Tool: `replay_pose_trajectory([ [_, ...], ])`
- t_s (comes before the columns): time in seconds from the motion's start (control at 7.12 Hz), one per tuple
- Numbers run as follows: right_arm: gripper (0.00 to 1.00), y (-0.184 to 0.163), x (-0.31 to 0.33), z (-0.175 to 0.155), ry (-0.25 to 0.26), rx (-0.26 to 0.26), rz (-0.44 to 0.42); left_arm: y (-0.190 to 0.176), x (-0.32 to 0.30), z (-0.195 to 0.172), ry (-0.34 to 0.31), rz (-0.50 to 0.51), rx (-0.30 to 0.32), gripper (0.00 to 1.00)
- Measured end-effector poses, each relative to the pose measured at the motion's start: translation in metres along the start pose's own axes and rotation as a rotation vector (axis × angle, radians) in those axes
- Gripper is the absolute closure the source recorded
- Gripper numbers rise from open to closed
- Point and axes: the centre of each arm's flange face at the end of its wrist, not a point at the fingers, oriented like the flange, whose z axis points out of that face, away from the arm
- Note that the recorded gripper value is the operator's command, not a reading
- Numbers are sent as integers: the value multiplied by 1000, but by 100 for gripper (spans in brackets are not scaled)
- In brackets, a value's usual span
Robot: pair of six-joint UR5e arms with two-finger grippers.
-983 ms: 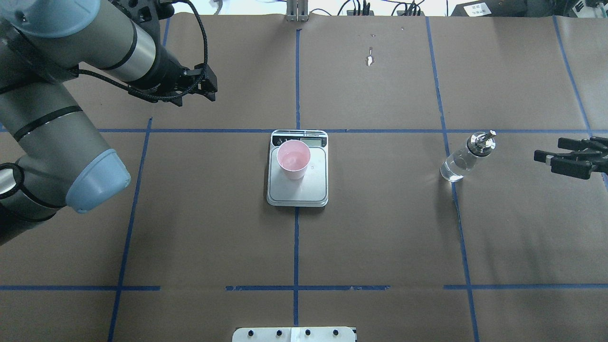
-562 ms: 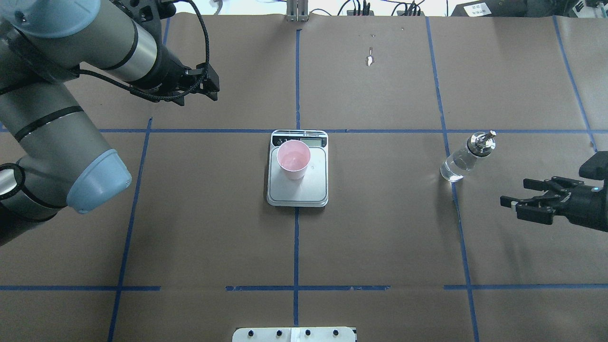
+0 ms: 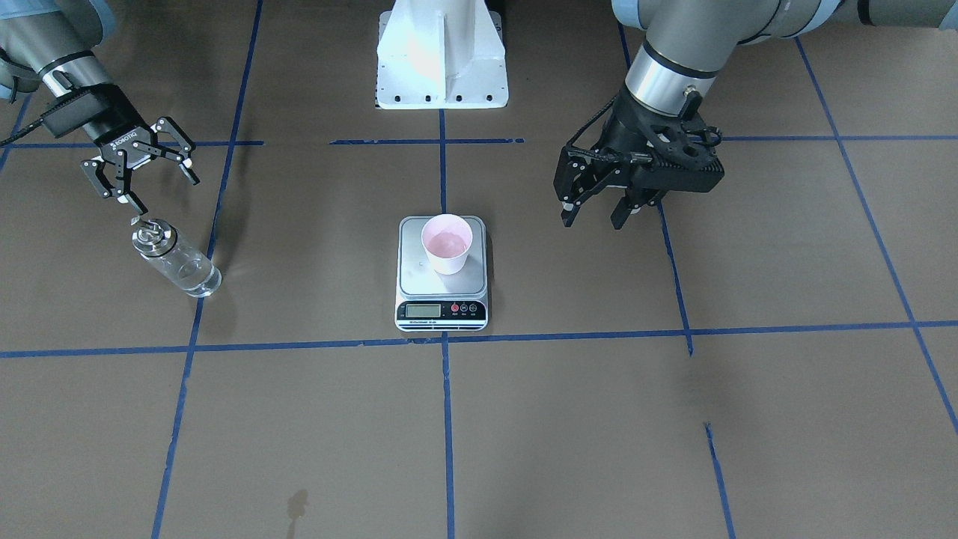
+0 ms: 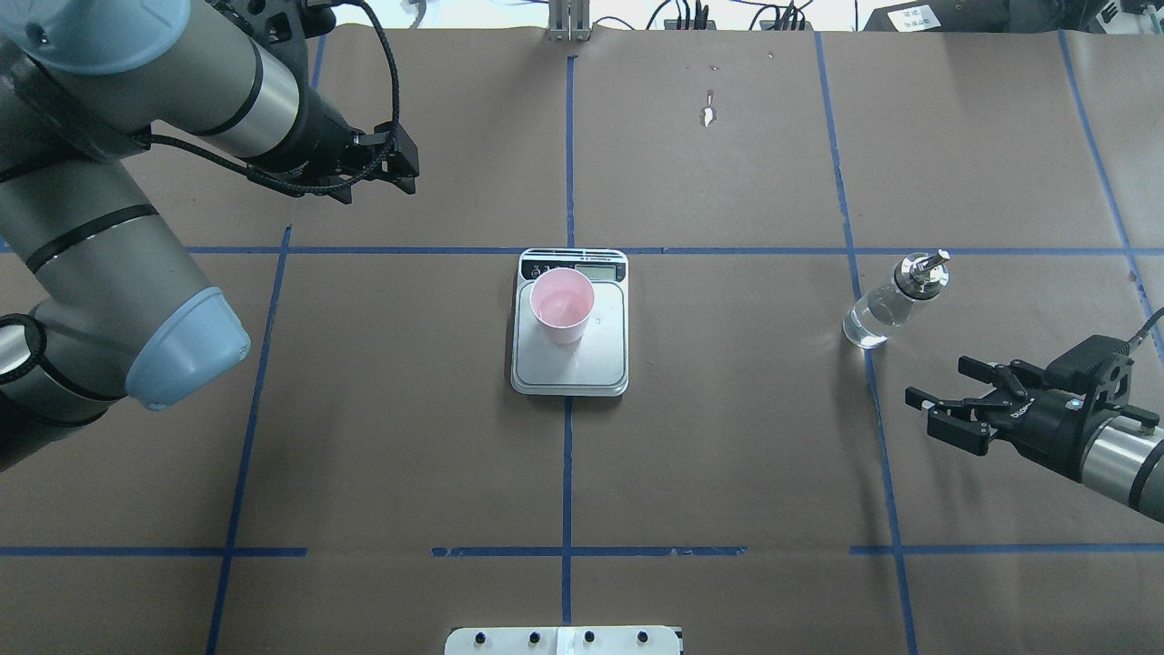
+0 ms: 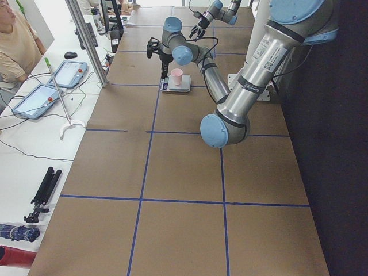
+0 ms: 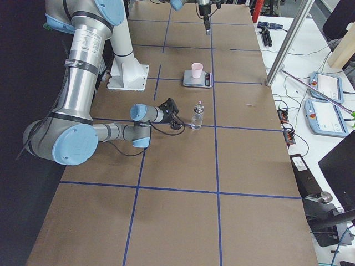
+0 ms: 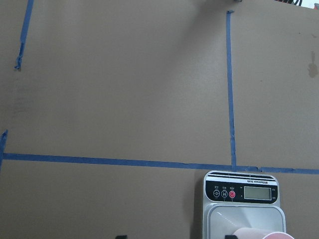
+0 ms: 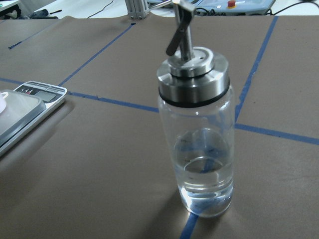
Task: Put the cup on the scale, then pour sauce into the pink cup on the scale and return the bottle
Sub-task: 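Move the right gripper in toward the glass sauce bottle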
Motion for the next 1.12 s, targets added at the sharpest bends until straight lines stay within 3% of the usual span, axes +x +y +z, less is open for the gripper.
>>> replay_pose_trajectory([
  [0.28, 2, 4, -20, 10, 94, 151, -1, 0, -2, 1, -4, 0, -1, 28],
  [0.56, 1, 8, -29, 12, 153, 240, -3, 0, -4, 1, -9, 0, 0, 28],
  [1.12, 0, 17, -39, 37, 204, 321, 3, 0, -7, 1, -14, -3, -2, 29],
])
